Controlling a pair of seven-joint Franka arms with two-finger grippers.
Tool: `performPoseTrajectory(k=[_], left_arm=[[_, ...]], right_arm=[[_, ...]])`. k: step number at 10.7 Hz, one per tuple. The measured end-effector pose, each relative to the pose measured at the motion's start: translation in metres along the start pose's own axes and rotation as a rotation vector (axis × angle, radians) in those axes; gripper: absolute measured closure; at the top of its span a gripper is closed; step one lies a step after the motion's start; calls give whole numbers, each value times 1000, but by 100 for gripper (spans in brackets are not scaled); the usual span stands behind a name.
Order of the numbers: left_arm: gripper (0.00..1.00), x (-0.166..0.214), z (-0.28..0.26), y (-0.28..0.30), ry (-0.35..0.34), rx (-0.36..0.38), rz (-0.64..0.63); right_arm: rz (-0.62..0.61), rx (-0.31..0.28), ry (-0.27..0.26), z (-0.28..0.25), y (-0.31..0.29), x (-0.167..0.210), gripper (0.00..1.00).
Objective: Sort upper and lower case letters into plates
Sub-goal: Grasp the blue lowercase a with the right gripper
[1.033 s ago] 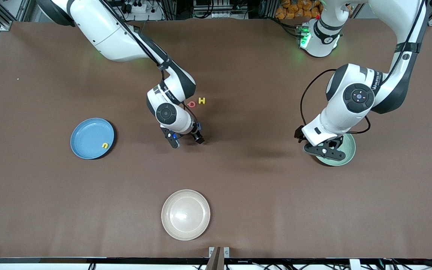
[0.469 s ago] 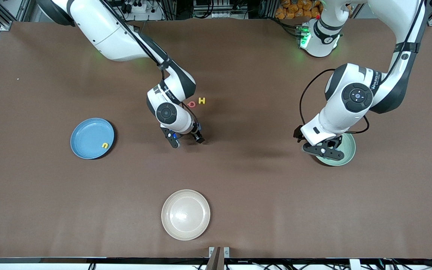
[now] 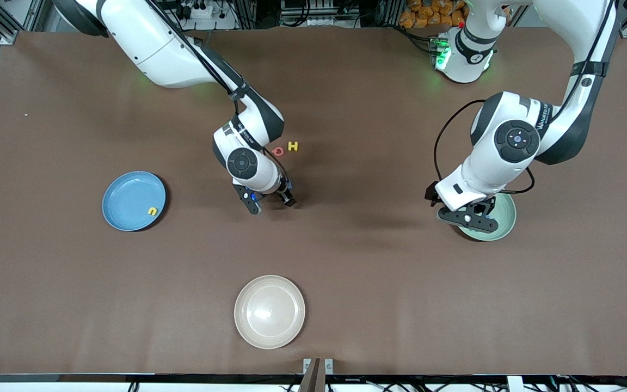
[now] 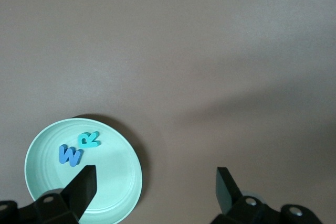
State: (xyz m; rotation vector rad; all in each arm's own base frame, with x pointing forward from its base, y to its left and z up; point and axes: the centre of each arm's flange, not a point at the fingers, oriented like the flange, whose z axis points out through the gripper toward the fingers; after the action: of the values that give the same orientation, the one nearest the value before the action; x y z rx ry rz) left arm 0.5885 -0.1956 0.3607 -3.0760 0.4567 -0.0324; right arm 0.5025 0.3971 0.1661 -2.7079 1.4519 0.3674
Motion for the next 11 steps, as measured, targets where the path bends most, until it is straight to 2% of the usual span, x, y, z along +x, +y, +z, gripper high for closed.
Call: performPoseTrajectory(k=[9, 11], left_arm=[[0, 0, 1, 2, -2, 0, 3], [0, 0, 1, 2, -2, 0, 3]], right_arm=[[2, 0, 4, 0, 2, 0, 31], [1, -4, 9, -1, 4, 0, 36]])
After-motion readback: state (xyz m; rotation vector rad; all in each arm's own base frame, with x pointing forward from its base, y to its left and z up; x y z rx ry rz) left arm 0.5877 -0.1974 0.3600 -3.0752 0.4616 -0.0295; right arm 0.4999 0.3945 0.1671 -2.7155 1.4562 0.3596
